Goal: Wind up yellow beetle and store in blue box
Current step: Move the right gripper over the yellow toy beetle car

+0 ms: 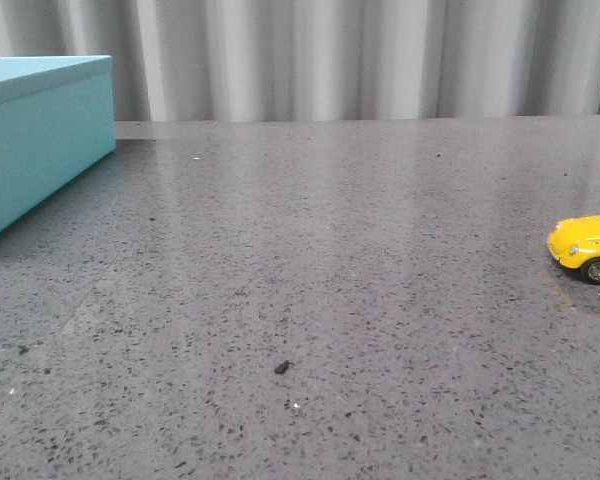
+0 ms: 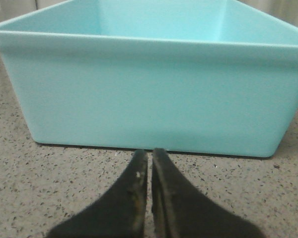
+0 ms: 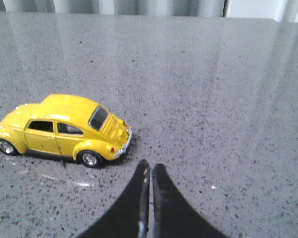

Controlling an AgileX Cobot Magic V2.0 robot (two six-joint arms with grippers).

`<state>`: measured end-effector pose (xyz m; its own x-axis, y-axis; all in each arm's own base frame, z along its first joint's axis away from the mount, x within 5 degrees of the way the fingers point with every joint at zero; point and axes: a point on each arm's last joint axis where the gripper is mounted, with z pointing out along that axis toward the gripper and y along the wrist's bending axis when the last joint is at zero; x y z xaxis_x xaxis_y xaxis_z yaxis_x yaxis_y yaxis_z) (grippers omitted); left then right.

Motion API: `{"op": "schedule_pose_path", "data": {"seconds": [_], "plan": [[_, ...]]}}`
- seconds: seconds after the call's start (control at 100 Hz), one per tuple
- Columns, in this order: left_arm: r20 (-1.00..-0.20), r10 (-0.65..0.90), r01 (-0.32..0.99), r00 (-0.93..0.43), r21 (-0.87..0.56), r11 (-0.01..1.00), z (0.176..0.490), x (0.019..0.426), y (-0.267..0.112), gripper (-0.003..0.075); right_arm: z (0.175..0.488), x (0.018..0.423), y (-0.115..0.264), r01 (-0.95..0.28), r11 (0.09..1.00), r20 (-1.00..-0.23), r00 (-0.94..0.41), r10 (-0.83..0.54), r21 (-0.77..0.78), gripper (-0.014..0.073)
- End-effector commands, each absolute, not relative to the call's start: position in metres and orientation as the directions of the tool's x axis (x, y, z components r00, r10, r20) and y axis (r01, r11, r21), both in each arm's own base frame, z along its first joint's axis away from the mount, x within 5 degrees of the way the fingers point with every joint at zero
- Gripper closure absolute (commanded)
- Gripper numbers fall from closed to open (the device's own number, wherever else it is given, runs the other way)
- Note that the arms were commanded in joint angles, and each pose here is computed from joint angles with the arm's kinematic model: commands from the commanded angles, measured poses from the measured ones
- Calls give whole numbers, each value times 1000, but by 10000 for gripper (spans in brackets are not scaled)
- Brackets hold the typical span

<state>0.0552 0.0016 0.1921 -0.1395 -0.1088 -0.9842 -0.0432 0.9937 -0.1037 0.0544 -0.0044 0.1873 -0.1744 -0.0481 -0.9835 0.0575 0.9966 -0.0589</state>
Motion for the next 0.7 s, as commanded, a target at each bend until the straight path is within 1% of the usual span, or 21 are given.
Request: {"op": "schedule_pose_path", "data": {"seconds": [0.0, 0.17, 0.46, 0.69], "plan": [[-993, -114, -31, -27, -113, 993, 195, 55, 2, 741, 191, 55, -4, 62, 996, -996, -74, -56, -61, 638], [-994, -113, -27, 7, -113, 993, 198, 55, 2, 741, 191, 55, -4, 62, 996, -996, -68, -57, -61, 638], [-986, -110, -14, 126, -113, 994, 209, 54, 2, 741, 200, 55, -3, 61, 996, -998, 32, -63, -61, 638], [-981, -109, -10, 161, -112, 994, 216, 53, 1, 741, 202, 55, -3, 61, 996, -997, 37, -63, -61, 638]]}}
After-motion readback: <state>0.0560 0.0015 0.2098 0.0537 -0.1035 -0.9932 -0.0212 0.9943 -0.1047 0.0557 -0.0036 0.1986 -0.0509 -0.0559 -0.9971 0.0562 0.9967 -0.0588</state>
